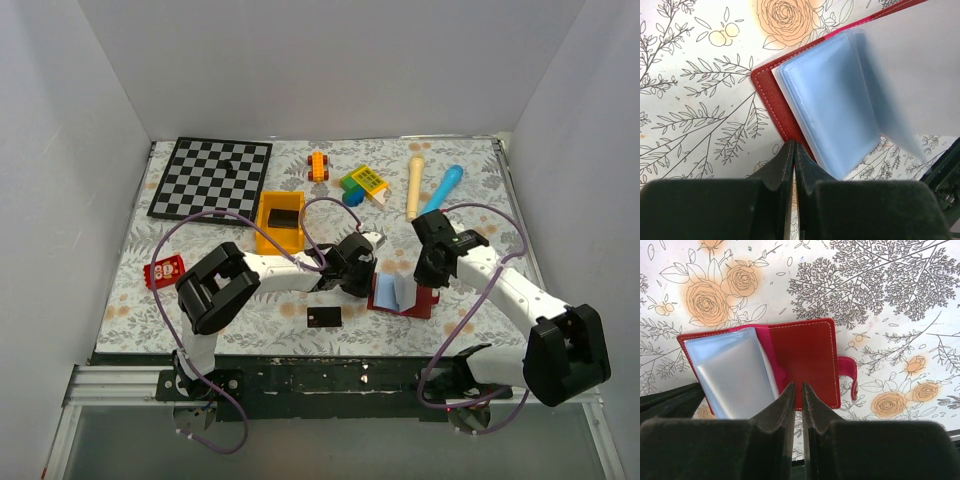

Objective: Put the credit cards into the card holder
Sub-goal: Open the card holder at the center of the board.

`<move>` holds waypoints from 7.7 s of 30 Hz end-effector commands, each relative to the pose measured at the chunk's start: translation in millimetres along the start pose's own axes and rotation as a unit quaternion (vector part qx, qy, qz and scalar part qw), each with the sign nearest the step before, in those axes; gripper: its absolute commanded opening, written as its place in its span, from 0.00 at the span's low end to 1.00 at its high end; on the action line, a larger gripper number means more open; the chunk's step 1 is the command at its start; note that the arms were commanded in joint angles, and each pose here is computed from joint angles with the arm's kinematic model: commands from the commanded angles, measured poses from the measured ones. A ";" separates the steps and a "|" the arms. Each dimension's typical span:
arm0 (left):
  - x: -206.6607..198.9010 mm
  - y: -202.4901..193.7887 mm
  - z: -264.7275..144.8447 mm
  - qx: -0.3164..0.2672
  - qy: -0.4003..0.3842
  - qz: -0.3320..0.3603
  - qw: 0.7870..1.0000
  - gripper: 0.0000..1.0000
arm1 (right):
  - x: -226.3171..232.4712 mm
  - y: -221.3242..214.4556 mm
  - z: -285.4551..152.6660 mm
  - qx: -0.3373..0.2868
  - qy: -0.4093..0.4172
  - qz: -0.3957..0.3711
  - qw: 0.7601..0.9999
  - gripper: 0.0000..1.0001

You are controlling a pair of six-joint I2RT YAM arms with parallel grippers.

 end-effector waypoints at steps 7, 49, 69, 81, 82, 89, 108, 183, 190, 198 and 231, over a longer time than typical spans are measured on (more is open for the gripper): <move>-7.2 19.9 -3.4 -0.017 0.009 0.034 0.999 0.00 | 2.8 -0.4 5.7 0.021 0.022 0.001 1.000 0.17; 1.1 19.0 -22.2 -0.036 0.076 0.015 0.996 0.00 | 3.1 -8.4 39.8 0.080 -0.014 -0.007 0.997 0.18; -16.3 21.0 -7.3 -0.015 0.015 0.024 0.999 0.00 | 2.8 -10.5 43.8 0.085 -0.011 -0.008 0.996 0.18; -20.0 18.2 -2.3 -0.009 0.010 0.027 1.000 0.00 | 3.5 -11.3 44.4 0.089 -0.006 -0.008 0.996 0.18; -20.1 18.0 -1.2 -0.007 0.010 0.025 1.000 0.00 | 3.3 -11.8 44.8 0.091 -0.007 -0.008 0.996 0.18; -25.4 18.0 9.4 -0.006 -0.014 0.018 1.000 0.00 | 5.0 -14.4 47.3 0.099 0.006 -0.006 0.995 0.18; -40.0 25.0 27.7 -0.031 -0.091 0.002 0.995 0.00 | 11.2 -13.1 45.1 0.111 0.059 -0.003 0.992 0.18; -24.3 -1.9 38.2 -0.008 -0.075 -0.005 0.997 0.00 | -12.2 17.8 -39.0 -0.077 0.095 0.045 0.991 0.25; -22.6 -2.7 38.7 -0.006 -0.070 -0.007 0.997 0.00 | 5.3 11.5 -11.7 0.013 0.124 0.017 0.992 0.25; -23.0 -2.9 38.6 -0.005 -0.073 -0.008 0.997 0.00 | 5.3 -0.4 26.0 0.070 0.068 0.030 0.995 0.41; 29.3 12.0 -19.7 -0.073 -0.026 -0.073 0.994 0.00 | 17.4 0.8 53.4 0.107 0.088 -0.012 0.990 0.26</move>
Point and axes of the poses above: each gripper's point midway between its finger pads, its own z axis out along the fingers, its own x axis along the line the jaws close on, y = z × x, the point moved 10 cm from there along -z, back along the fingers, and after that the axes turned 3 degrees about z, right-handed, at the moved point
